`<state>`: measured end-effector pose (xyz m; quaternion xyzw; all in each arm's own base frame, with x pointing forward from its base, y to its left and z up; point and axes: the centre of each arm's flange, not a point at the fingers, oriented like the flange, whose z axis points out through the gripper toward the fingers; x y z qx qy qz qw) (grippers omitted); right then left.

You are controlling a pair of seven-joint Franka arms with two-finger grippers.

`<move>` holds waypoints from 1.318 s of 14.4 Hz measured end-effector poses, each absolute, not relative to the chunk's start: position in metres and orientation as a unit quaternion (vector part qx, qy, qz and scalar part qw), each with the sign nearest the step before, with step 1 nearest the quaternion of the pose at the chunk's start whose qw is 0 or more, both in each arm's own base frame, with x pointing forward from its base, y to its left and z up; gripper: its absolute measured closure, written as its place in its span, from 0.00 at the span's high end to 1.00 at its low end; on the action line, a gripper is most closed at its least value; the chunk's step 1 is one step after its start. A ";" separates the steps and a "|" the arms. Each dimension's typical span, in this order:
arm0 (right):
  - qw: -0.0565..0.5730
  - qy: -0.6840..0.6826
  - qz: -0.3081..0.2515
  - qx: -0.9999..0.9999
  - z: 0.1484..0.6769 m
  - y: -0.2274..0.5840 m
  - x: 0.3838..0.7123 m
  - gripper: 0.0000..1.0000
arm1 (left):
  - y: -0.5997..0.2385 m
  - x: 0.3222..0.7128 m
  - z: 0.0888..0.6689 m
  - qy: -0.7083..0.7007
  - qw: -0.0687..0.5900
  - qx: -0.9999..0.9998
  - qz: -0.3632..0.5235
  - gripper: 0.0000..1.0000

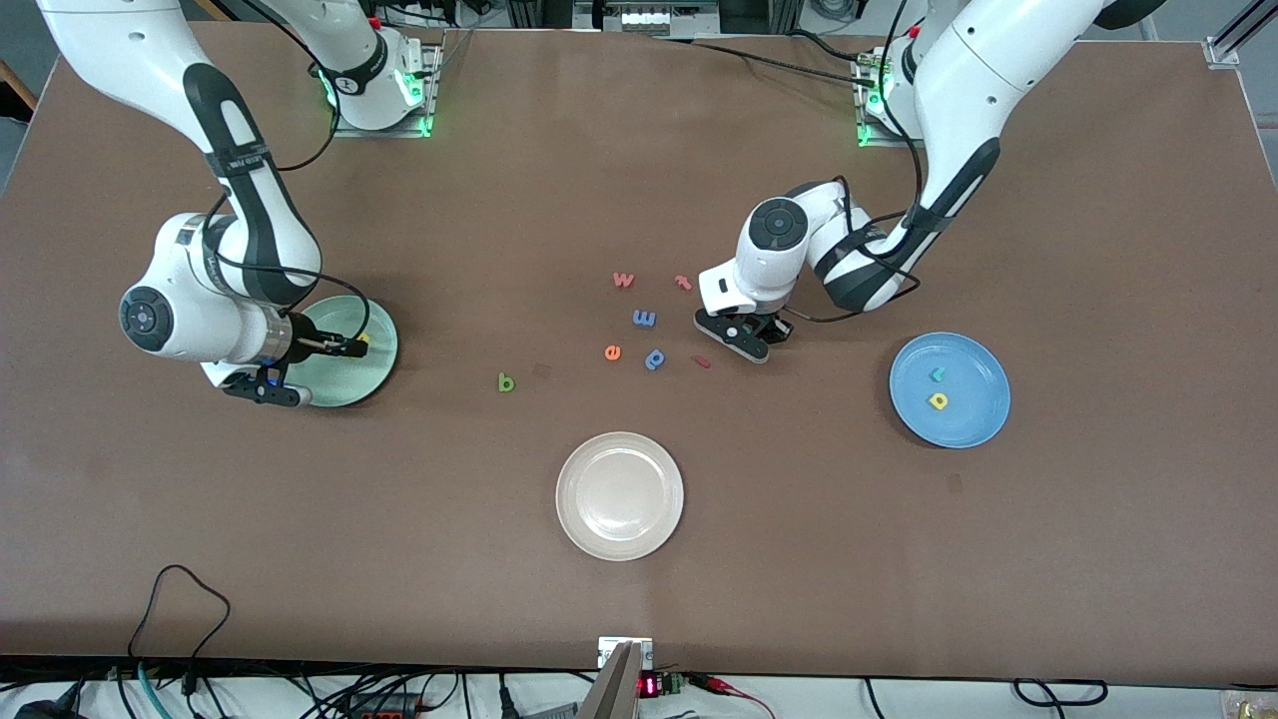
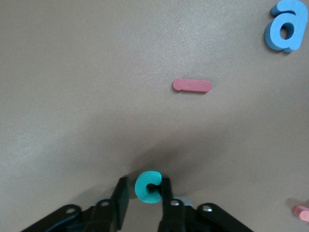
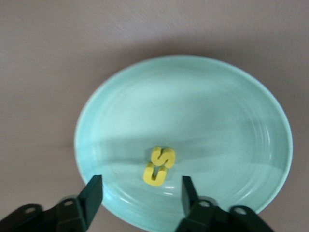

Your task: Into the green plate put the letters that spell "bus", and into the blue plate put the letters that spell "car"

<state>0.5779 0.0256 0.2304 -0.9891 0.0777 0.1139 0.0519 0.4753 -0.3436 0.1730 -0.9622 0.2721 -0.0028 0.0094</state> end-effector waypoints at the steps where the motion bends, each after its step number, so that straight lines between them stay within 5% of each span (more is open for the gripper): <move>1: 0.041 0.059 0.102 -0.992 0.242 0.032 0.583 0.90 | -0.344 0.475 0.173 0.272 0.009 -0.962 -0.003 0.24; 3: 0.023 0.018 0.076 -0.997 0.264 0.055 0.595 1.00 | -0.340 0.479 0.174 0.269 0.010 -0.963 -0.005 0.24; 9: 0.023 -0.056 0.028 -0.998 0.305 0.164 0.611 1.00 | -0.262 0.542 0.221 0.257 0.069 -0.964 -0.003 0.24; 12: 0.020 -0.062 0.033 -0.997 0.294 0.194 0.608 0.85 | -0.224 0.569 0.247 0.258 0.115 -0.959 0.036 0.24; 14: 0.018 -0.064 0.039 -0.997 0.283 0.204 0.607 0.65 | -0.190 0.586 0.259 0.275 0.130 -0.950 0.064 0.24; 19: 0.008 -0.060 0.046 -0.997 0.256 0.246 0.605 0.63 | -0.049 0.616 0.232 0.299 0.089 -0.945 0.099 0.27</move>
